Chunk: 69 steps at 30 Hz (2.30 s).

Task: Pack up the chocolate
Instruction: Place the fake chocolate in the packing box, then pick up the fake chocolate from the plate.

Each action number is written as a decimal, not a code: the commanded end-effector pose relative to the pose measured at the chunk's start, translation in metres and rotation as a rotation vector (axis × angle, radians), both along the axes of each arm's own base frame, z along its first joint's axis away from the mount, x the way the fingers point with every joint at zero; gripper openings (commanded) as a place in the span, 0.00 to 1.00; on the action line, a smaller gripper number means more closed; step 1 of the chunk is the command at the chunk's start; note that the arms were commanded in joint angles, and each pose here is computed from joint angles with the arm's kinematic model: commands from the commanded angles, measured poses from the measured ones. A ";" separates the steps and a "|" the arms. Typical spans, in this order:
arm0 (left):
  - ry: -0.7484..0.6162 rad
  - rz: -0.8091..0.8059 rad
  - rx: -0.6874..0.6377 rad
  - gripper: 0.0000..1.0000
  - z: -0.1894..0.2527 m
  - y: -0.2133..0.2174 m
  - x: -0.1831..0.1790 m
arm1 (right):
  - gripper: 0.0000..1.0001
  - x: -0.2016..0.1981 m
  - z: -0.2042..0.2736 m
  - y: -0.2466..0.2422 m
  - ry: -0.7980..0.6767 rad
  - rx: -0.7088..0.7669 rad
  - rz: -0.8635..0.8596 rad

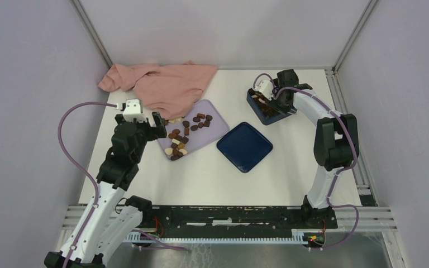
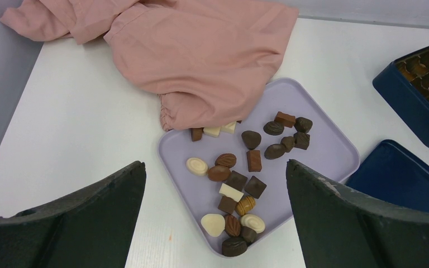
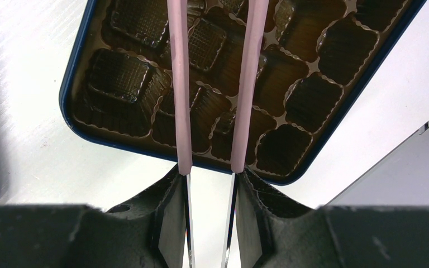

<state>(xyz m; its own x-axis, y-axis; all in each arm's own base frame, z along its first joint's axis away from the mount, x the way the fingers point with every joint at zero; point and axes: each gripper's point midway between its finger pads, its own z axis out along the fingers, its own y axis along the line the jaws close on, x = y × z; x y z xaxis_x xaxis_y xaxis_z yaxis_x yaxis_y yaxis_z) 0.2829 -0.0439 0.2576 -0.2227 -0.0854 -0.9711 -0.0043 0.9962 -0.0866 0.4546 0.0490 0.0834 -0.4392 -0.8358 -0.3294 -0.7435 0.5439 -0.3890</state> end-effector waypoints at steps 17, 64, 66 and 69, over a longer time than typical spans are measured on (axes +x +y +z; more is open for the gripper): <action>-0.045 -0.037 0.021 1.00 0.013 -0.003 0.003 | 0.35 -0.026 0.087 0.083 -0.112 0.433 0.256; 0.106 -0.038 -0.184 1.00 0.011 -0.026 0.052 | 0.36 -0.078 0.066 0.274 0.026 0.226 0.645; 0.134 -0.019 -0.180 1.00 -0.001 -0.018 0.050 | 0.36 -0.077 0.061 0.282 0.035 0.172 0.656; 0.132 0.091 -0.110 1.00 0.002 0.007 0.044 | 0.38 -0.076 0.045 0.289 0.044 0.098 0.660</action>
